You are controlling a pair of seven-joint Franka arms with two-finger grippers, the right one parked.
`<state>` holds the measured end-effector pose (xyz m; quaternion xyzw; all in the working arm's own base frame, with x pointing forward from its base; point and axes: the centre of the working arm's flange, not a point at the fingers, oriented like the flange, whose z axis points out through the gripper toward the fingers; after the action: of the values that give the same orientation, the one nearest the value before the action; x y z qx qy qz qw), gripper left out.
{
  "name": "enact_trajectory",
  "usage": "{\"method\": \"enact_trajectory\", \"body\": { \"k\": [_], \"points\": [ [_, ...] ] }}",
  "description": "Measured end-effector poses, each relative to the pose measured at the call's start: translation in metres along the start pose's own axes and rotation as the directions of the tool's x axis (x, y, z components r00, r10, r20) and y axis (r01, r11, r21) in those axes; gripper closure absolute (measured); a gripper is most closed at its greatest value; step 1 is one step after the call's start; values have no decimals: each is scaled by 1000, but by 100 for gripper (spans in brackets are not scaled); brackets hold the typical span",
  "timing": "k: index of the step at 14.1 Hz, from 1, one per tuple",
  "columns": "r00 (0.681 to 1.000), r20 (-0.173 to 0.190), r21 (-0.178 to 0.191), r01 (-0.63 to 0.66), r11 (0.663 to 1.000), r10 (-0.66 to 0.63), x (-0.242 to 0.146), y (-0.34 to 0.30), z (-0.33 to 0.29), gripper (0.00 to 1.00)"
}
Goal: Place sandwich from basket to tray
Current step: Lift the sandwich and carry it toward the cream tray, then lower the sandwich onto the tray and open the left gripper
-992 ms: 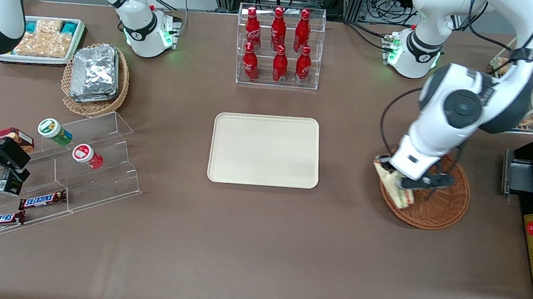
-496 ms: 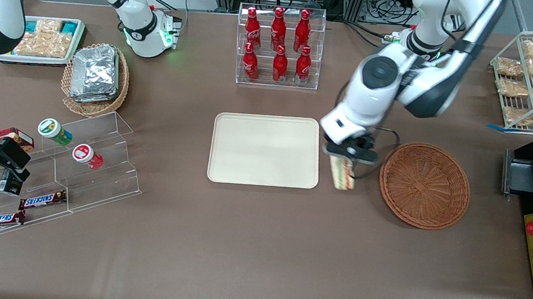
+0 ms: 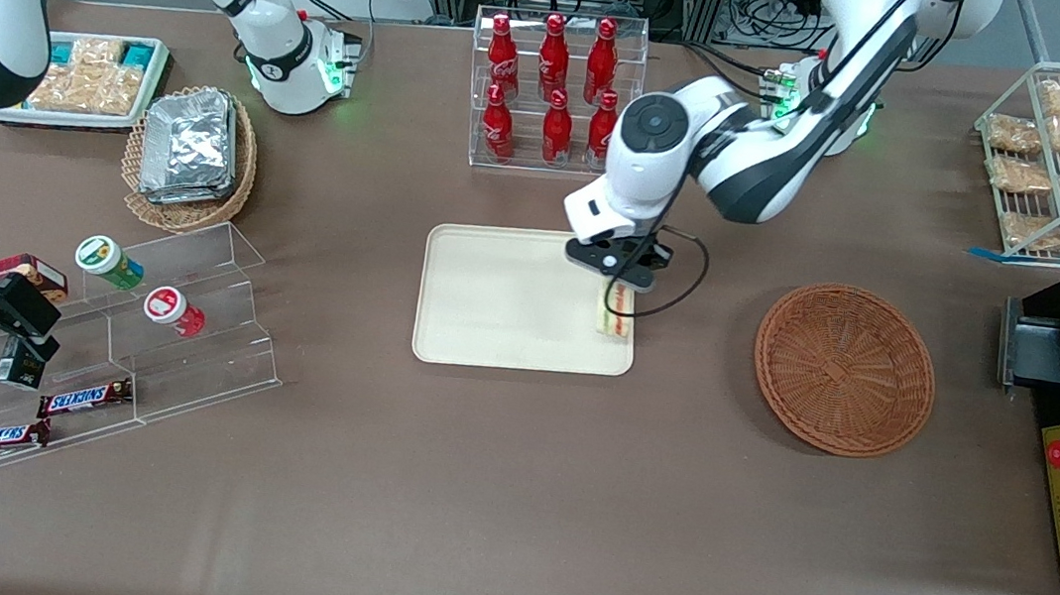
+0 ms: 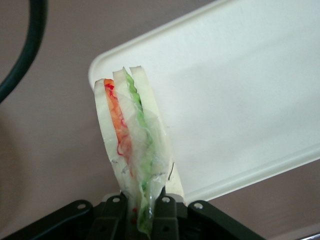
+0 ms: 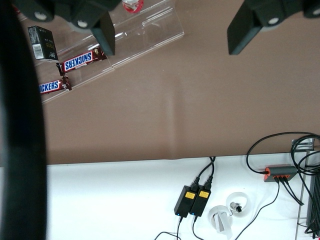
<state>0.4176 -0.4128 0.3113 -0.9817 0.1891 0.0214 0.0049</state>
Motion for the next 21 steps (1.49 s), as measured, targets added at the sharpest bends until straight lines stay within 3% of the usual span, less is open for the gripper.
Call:
{"method": "enact_trajectory", "body": {
  "k": [6, 15, 21],
  "points": [
    [997, 69, -63, 24, 998, -20, 22, 24, 45, 81],
    [994, 113, -68, 9, 998, -2, 16, 38, 69, 84],
    [993, 117, -57, 2, 998, 5, 15, 37, 76, 29]
  ]
}}
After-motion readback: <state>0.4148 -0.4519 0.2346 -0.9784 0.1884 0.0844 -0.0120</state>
